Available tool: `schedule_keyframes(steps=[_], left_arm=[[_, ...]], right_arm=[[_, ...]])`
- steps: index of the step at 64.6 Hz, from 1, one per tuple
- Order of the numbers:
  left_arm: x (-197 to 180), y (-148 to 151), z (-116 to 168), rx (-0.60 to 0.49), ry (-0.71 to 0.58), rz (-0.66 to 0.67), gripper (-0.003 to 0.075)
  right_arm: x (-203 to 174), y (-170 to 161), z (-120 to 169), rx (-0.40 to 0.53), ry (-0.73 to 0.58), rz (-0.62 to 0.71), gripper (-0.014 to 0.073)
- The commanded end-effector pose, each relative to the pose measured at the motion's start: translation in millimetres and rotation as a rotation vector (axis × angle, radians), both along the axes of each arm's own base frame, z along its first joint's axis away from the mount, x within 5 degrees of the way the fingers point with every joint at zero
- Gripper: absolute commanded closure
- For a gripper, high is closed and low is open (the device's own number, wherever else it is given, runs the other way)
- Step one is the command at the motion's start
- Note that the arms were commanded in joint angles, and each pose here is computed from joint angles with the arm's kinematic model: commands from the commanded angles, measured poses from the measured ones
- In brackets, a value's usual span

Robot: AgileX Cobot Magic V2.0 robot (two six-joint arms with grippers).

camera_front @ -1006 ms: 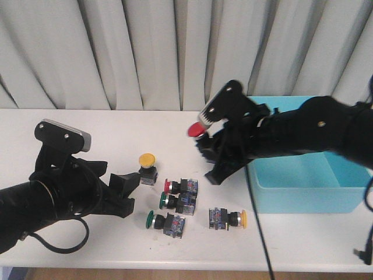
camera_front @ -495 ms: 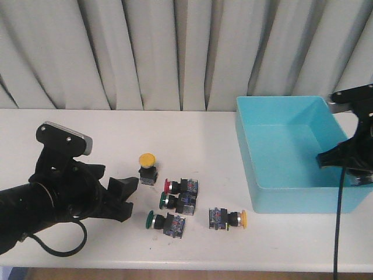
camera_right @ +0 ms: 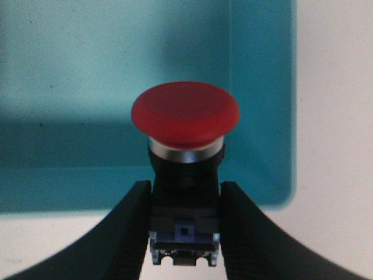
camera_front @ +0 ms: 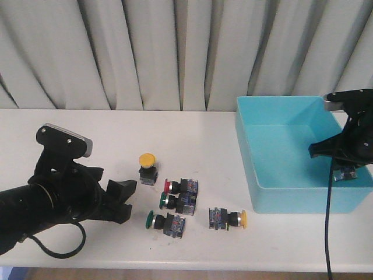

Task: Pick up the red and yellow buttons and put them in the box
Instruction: 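Carry the red button with the right gripper and lower it into the box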

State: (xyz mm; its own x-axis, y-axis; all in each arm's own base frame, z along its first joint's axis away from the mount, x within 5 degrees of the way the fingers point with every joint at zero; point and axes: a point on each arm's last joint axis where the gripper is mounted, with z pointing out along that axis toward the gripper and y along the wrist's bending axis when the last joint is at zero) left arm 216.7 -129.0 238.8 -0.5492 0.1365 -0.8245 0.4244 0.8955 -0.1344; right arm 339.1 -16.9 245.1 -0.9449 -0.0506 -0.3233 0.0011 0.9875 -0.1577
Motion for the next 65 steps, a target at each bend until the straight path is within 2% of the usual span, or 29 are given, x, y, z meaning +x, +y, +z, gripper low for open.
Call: schedule_keyframes(steps=[1, 23, 44, 53, 65], left_arm=[[1, -4, 19, -0.062, -0.083, -0.016, 0.0197], [1, -3, 18, -0.056, -0.075, -0.013, 0.0197], [1, -3, 18, -0.054, -0.073, -0.012, 0.0197], [1, -3, 18, -0.054, -0.073, -0.012, 0.0197], [1, -3, 18, -0.054, -0.073, -0.012, 0.0197]], right_arm=[[18, -3, 17, -0.007, -0.089, 0.014, 0.0354], [68, -4, -27, -0.013, -0.011, 0.033, 0.0351], [79, -3, -58, -0.001, 0.058, 0.041, 0.0341], [79, -3, -60, 0.002, 0.065, 0.041, 0.0286], [80, -3, -60, -0.001, 0.063, 0.049, 0.0170]])
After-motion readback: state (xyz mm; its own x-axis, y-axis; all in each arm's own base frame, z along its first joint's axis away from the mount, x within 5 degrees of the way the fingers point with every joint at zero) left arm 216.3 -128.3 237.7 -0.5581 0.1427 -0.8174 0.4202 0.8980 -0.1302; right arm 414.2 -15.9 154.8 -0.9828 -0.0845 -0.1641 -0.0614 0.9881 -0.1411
